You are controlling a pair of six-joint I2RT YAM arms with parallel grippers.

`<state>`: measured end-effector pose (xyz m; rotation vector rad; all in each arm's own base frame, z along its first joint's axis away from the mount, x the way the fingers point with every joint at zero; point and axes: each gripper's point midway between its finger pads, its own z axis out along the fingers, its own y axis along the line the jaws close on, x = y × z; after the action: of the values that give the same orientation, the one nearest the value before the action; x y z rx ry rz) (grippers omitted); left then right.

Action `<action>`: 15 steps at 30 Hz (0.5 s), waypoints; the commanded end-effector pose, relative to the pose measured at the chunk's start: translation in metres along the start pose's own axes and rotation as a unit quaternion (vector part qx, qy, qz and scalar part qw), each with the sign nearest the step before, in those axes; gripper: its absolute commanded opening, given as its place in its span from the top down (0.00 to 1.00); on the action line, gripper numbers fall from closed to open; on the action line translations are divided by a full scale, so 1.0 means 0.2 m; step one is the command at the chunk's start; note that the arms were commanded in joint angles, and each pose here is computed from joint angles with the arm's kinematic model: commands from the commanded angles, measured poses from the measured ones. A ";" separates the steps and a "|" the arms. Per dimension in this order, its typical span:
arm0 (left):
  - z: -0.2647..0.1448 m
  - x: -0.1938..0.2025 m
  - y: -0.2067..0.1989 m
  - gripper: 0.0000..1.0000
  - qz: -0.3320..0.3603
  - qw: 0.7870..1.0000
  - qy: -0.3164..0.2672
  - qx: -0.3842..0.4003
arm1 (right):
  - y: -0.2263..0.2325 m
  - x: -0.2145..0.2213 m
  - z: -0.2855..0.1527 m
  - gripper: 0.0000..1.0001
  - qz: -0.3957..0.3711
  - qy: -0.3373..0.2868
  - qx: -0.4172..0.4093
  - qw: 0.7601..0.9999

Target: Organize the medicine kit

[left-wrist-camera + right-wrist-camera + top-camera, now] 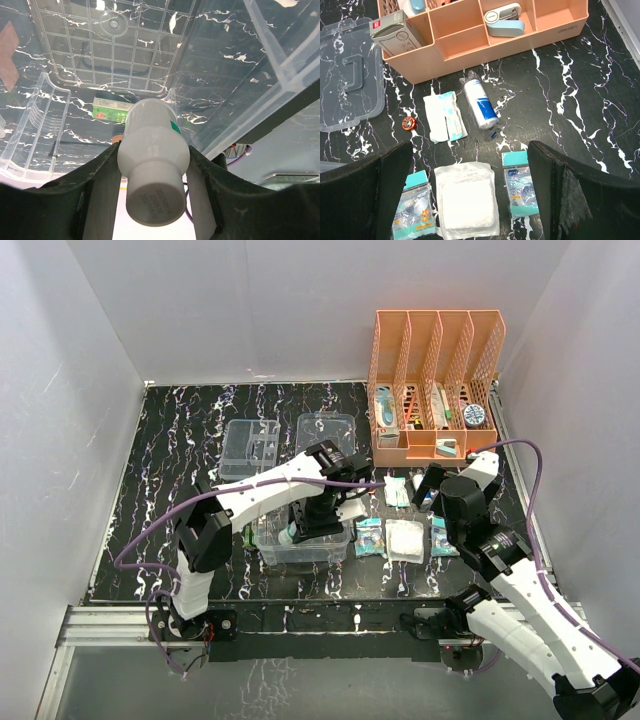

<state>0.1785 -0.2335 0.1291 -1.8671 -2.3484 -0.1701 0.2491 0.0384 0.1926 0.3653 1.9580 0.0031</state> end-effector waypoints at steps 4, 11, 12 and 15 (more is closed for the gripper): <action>-0.04 0.07 0.15 1.00 -0.006 0.998 0.025 -0.059 | 0.02 -0.09 -0.02 0.02 0.023 -0.027 -0.007 0.999; 0.08 0.08 0.23 1.00 0.033 0.993 0.089 -0.075 | 0.02 -0.09 -0.04 0.02 0.028 -0.029 -0.010 0.999; 0.09 0.08 0.24 1.00 0.037 0.992 0.094 -0.077 | 0.01 -0.09 -0.04 0.01 0.029 -0.029 -0.010 0.999; 0.14 0.06 0.26 1.00 0.047 0.990 0.111 -0.078 | 0.01 -0.10 -0.05 0.01 0.033 -0.033 -0.012 0.999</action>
<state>0.2175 -0.2215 0.1097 -1.9170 -2.2758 -0.4044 0.2470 0.0375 0.1974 0.3742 1.9391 0.0194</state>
